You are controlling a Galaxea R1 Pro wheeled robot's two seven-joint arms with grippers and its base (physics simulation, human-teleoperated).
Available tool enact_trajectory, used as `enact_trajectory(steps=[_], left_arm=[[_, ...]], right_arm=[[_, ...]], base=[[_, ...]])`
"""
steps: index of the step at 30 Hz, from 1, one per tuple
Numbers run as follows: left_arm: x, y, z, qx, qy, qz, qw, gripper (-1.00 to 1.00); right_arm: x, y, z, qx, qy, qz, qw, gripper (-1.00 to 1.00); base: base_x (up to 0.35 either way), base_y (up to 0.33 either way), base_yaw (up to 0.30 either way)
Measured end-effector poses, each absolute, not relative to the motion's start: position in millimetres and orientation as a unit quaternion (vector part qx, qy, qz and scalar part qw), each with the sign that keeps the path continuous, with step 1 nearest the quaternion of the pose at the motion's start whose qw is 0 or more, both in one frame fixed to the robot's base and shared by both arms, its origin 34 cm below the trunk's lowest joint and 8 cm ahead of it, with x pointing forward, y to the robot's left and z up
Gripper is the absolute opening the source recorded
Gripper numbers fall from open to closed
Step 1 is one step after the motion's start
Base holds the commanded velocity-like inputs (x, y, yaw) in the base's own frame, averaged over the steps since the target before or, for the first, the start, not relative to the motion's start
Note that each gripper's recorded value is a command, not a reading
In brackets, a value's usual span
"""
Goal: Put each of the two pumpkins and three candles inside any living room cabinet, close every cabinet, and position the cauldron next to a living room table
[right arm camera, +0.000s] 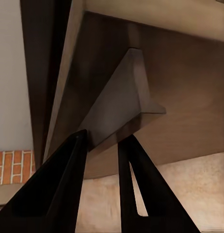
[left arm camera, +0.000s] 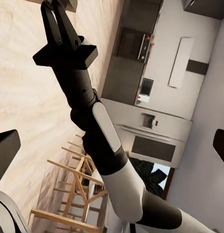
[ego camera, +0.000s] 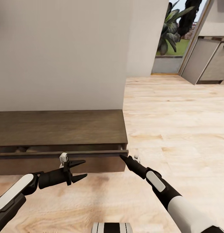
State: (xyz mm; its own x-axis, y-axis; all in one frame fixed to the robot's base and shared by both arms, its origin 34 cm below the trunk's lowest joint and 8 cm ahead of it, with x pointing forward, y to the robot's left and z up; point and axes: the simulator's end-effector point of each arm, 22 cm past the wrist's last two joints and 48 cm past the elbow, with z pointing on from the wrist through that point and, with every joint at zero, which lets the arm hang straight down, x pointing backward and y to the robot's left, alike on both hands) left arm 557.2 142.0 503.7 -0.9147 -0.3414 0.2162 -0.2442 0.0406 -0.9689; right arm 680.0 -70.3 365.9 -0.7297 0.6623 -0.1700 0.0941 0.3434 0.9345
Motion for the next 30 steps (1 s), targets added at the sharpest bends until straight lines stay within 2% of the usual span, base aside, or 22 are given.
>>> enact_trajectory(steps=[30], left_arm=[[557.0,141.6,504.0,-0.202,0.72,-0.662,0.037,1.0]], right_arm=[[681.2,-75.4,365.9,0.246,0.772,0.517,0.276,-1.0]], base=[[-0.14,0.0,0.0]])
